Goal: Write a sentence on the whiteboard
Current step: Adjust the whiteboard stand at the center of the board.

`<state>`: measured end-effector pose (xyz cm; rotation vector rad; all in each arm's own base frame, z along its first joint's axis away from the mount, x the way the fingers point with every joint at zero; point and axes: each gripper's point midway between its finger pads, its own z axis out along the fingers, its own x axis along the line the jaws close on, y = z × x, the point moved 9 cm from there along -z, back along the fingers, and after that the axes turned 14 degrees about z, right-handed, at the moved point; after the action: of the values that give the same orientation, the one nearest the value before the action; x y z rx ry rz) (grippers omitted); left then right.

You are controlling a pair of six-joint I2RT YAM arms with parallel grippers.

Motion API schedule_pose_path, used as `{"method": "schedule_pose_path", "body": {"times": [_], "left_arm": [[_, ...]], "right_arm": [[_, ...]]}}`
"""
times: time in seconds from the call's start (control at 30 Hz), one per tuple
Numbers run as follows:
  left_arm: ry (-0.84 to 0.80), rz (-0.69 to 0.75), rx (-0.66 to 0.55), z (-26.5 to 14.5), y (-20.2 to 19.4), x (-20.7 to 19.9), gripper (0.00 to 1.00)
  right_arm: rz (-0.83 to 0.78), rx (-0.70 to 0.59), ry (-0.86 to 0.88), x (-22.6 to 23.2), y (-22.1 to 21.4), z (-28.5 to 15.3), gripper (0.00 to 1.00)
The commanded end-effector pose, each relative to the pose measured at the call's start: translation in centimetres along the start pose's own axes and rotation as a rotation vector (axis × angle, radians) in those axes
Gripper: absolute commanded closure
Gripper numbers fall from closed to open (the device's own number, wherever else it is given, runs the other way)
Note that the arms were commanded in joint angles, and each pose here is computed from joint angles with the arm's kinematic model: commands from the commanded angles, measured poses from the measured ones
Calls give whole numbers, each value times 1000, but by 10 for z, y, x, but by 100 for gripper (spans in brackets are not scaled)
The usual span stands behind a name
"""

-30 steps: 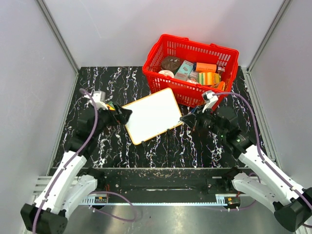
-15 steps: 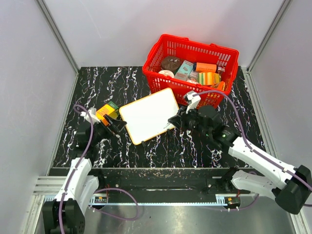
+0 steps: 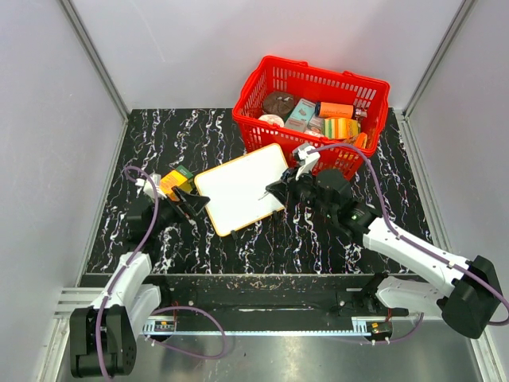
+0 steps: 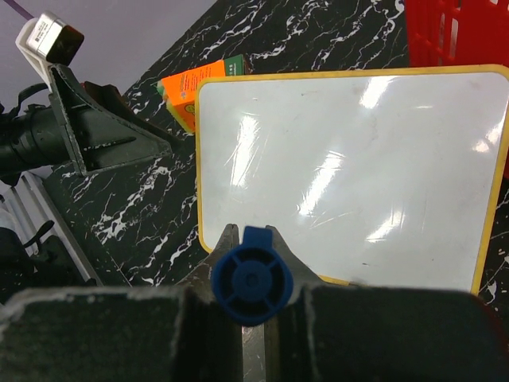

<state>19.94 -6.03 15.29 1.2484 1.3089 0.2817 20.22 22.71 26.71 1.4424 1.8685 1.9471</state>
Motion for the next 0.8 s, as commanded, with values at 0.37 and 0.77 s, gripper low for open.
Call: {"method": "schedule_pose_path", "body": {"times": [0.37, 0.77], "left_arm": [[-58, 85, -19, 6, 7, 1, 5], [-22, 109, -11, 4, 6, 3, 4]], "right_arm": [[-39, -105, 45, 16, 27, -4, 100], [-67, -125, 27, 16, 32, -12, 100]]}}
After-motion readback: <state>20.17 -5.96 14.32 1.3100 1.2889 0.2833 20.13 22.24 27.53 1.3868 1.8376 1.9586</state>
